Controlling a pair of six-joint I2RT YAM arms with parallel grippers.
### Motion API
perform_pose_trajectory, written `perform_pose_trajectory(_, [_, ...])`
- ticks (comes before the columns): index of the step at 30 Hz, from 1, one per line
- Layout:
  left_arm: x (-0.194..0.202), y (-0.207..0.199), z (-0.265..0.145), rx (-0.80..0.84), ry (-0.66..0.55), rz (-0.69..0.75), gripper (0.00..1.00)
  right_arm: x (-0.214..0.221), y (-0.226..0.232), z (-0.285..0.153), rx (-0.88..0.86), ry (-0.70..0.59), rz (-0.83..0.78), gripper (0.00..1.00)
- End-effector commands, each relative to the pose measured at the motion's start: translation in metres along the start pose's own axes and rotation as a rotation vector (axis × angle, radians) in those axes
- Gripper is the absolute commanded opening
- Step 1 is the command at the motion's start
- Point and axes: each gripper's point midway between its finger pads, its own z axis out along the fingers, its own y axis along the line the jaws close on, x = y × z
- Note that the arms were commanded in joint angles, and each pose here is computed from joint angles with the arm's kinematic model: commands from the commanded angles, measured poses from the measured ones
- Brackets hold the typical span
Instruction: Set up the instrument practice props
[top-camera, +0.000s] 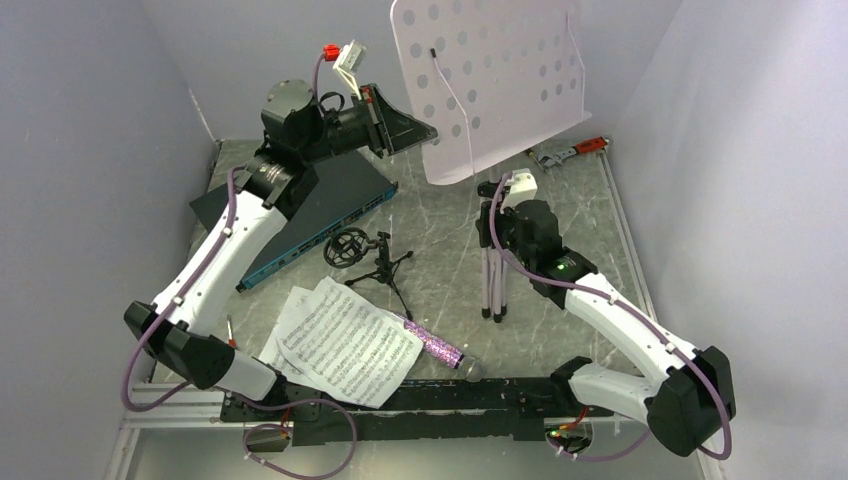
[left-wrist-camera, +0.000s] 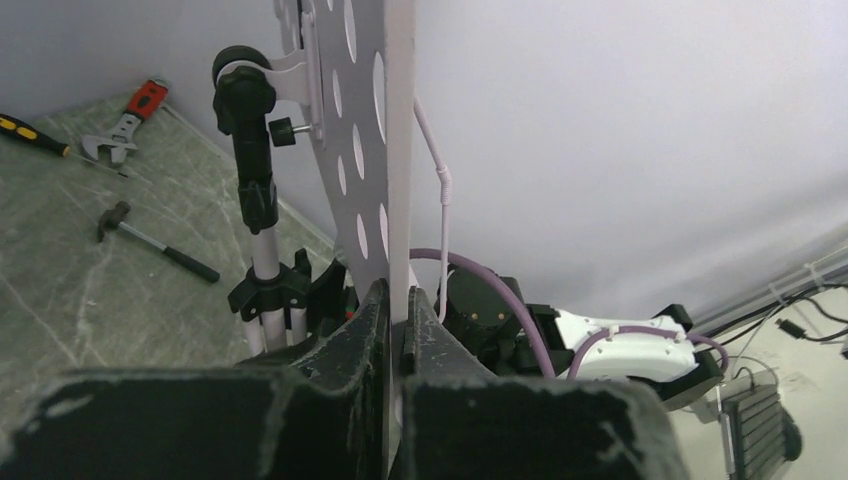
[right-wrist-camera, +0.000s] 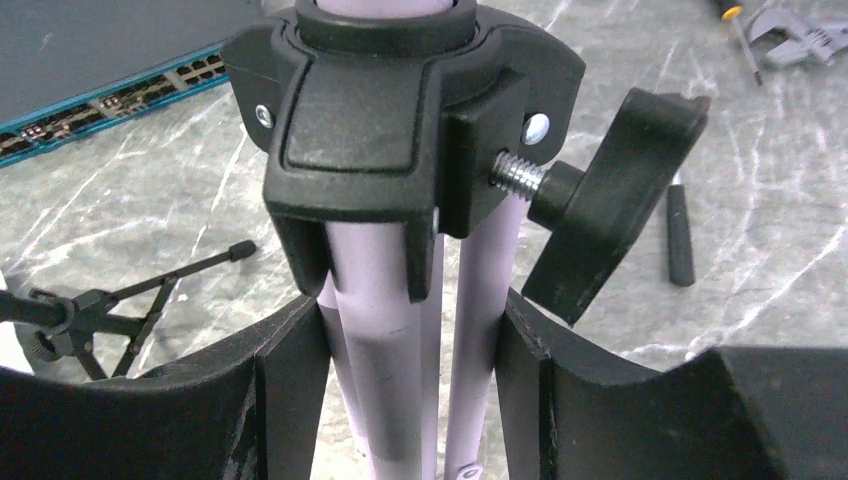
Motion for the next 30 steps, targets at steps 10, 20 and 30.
perform_pose_trajectory(10, [0.038,-0.067,-0.018,0.131,0.147,0.083,0.03,-0.208,0.020,-0.092,-0.063,-0.811,0.071,0.00])
perform_pose_trajectory(20, [0.051,-0.074,-0.016,0.092,0.142,0.126,0.03,-0.210,0.028,-0.089,-0.022,-0.874,0.079,0.00])
perform_pose_trajectory(30, [0.082,-0.049,-0.025,-0.020,0.183,0.118,0.03,-0.182,0.020,-0.084,0.056,-0.883,0.098,0.00])
